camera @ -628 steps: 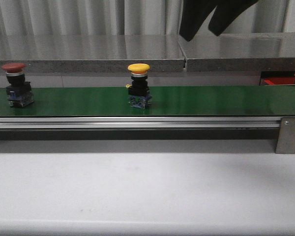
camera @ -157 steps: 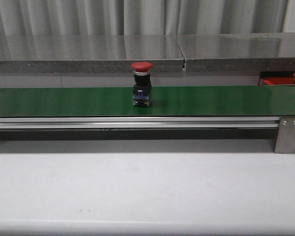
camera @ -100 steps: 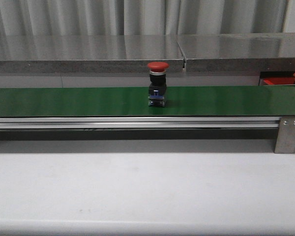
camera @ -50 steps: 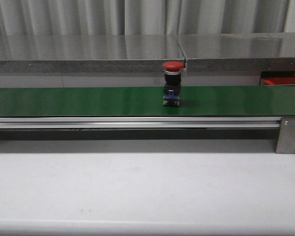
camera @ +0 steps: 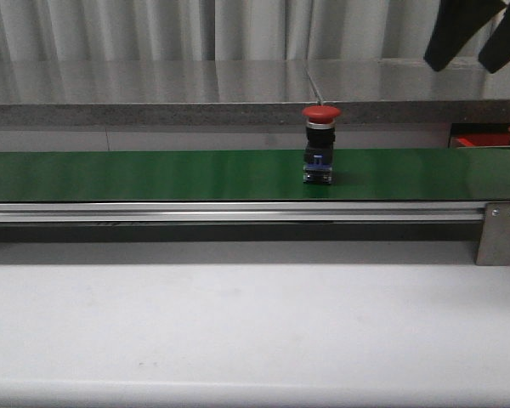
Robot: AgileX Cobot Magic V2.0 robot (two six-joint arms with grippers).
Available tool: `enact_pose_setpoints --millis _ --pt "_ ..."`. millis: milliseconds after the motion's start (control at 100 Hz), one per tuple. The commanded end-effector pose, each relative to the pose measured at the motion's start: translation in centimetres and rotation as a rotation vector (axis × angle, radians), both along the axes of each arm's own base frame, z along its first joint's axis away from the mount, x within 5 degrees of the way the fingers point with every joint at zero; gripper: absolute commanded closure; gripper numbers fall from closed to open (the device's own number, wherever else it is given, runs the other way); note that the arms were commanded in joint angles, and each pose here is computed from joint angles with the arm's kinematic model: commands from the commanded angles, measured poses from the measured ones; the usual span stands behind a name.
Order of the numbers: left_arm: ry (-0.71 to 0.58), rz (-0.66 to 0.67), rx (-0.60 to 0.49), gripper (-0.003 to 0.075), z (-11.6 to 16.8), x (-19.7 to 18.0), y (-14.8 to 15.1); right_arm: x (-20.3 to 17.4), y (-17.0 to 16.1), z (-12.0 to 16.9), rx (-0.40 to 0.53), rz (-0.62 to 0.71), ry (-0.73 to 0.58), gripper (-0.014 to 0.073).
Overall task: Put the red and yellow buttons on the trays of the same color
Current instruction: 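Lower the right gripper onto the red button on the belt and grasp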
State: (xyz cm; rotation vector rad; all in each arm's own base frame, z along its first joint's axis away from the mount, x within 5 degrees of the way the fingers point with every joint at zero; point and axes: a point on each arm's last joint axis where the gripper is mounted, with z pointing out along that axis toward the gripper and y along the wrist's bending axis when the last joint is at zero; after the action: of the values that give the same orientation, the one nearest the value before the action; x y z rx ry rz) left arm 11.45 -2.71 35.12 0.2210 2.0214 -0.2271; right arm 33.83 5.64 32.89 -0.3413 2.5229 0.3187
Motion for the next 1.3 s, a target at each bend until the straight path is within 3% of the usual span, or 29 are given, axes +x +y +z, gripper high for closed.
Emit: enact_pose_setpoints --millis 0,290,580,940,1010,1180,1290 --pt "-0.091 0.007 -0.03 0.0741 1.4 0.1 -0.1 0.1 1.5 2.1 0.057 -0.002 -0.045 0.0083" --pt "-0.091 0.007 -0.03 0.0741 1.4 0.1 -0.1 1.9 5.3 0.6 0.119 -0.02 0.035 0.0083" --pt "-0.091 0.007 -0.03 0.0741 1.4 0.1 -0.1 3.6 5.6 -1.5 0.161 -0.135 0.093 0.0083" --pt "-0.091 0.007 -0.03 0.0741 1.4 0.1 -0.1 5.8 5.6 -3.7 0.175 -0.185 0.056 0.0088" --pt "-0.091 0.007 -0.03 0.0741 1.4 0.1 -0.1 6.1 5.4 -4.1 0.167 -0.193 0.054 0.0144" --pt "-0.091 0.007 -0.03 0.0741 1.4 0.1 -0.1 6.2 5.0 -4.1 0.137 -0.192 0.033 0.0424" --pt "-0.091 0.007 -0.03 0.0741 1.4 0.1 -0.1 6.3 5.0 -4.0 0.135 -0.192 0.025 0.0471"
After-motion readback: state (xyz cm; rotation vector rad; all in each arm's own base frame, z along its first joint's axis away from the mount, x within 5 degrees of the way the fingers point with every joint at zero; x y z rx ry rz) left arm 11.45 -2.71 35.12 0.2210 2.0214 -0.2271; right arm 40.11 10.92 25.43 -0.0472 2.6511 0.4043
